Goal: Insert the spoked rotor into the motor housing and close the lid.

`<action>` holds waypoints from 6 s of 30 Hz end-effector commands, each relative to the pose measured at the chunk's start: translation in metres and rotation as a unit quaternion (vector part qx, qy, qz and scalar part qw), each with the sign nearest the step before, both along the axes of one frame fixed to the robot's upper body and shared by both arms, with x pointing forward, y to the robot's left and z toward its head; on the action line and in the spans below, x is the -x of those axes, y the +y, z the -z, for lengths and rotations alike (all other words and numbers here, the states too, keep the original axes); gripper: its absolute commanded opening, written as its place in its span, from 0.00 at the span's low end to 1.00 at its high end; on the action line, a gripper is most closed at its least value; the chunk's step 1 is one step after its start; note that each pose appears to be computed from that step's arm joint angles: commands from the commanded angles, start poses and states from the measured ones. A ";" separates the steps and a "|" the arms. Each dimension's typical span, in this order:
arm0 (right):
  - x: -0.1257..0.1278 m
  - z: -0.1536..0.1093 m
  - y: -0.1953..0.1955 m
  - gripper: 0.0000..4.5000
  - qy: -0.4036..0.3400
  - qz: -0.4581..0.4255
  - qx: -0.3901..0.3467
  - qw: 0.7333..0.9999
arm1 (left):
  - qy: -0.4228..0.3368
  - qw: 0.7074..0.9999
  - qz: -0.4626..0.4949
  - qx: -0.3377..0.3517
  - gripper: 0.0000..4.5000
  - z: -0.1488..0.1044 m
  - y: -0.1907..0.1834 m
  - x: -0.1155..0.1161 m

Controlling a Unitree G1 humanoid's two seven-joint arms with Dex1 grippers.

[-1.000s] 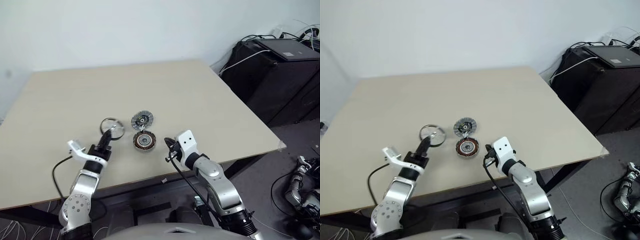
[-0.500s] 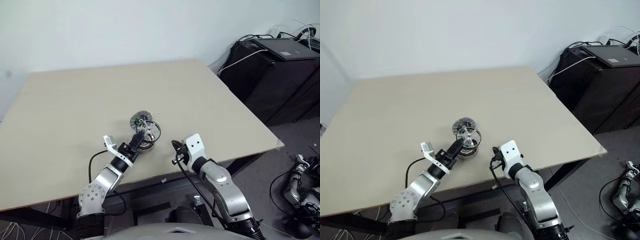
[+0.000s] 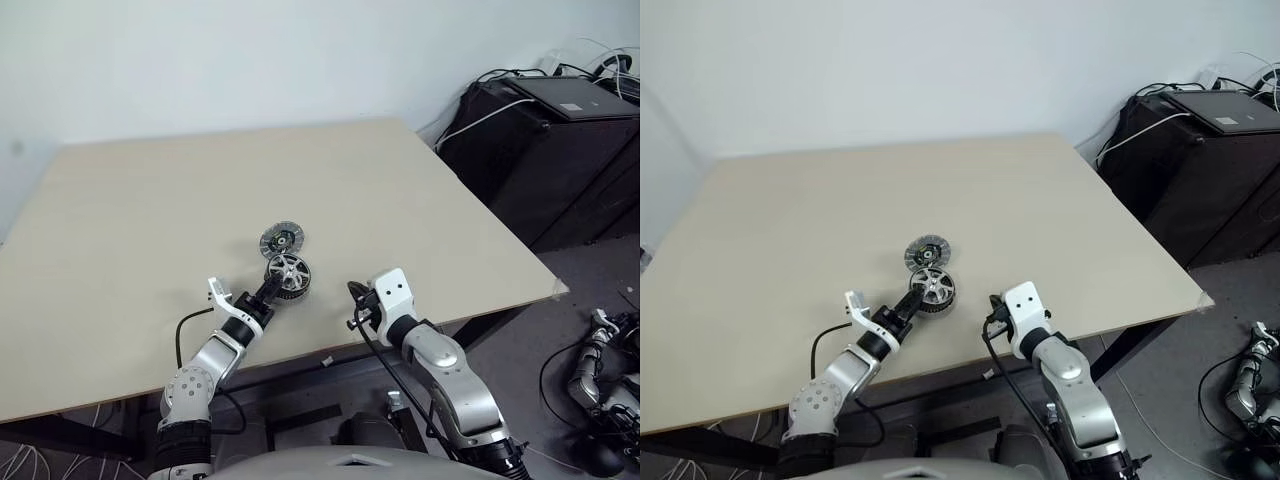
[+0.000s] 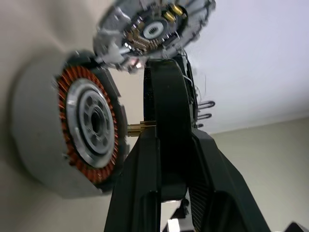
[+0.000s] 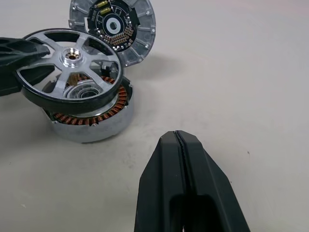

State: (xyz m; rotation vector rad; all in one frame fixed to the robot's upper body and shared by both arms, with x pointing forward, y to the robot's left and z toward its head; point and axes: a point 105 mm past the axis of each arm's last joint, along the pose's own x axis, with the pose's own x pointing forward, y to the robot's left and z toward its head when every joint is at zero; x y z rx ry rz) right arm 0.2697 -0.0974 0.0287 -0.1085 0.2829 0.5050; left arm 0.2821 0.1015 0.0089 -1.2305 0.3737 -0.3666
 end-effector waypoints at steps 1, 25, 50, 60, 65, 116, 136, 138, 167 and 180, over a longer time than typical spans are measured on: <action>-0.005 -0.018 -0.001 0.00 -0.032 0.003 -0.008 0.999 | -0.021 1.000 -0.007 0.013 0.10 -0.010 -0.005 -0.007; -0.006 -0.019 0.002 0.00 -0.035 -0.001 -0.008 0.999 | -0.012 0.999 0.017 0.026 0.37 -0.005 -0.024 -0.011; -0.019 -0.021 0.023 0.00 -0.041 -0.037 -0.014 0.998 | -0.200 0.872 -0.057 -0.444 0.65 -0.026 0.059 0.008; -0.043 -0.016 0.070 0.00 -0.035 -0.104 -0.011 0.994 | -0.302 0.782 -0.010 -0.545 0.10 -0.014 0.043 0.034; -0.052 -0.010 0.092 0.00 -0.024 -0.143 0.001 0.989 | -0.314 0.796 0.037 -0.516 0.01 -0.007 0.028 0.049; -0.047 0.019 0.085 0.64 -0.044 -0.494 0.367 0.787 | -0.294 0.824 0.038 -0.484 0.00 -0.001 0.014 0.056; -0.050 -0.012 0.081 0.02 -0.066 -0.427 0.274 0.859 | -0.292 0.828 0.043 -0.478 0.00 0.001 0.008 0.054; -0.047 -0.022 0.072 0.02 -0.042 -0.387 0.234 0.891 | -0.291 0.828 0.045 -0.477 0.00 0.001 0.008 0.053; 0.003 -0.045 0.111 0.02 0.020 -0.332 0.071 0.941 | -0.271 0.835 0.049 -0.476 0.00 -0.002 0.006 0.057; 0.016 -0.029 0.080 0.22 0.053 -0.258 0.008 0.965 | -0.270 0.833 0.049 -0.480 0.00 0.001 0.011 0.057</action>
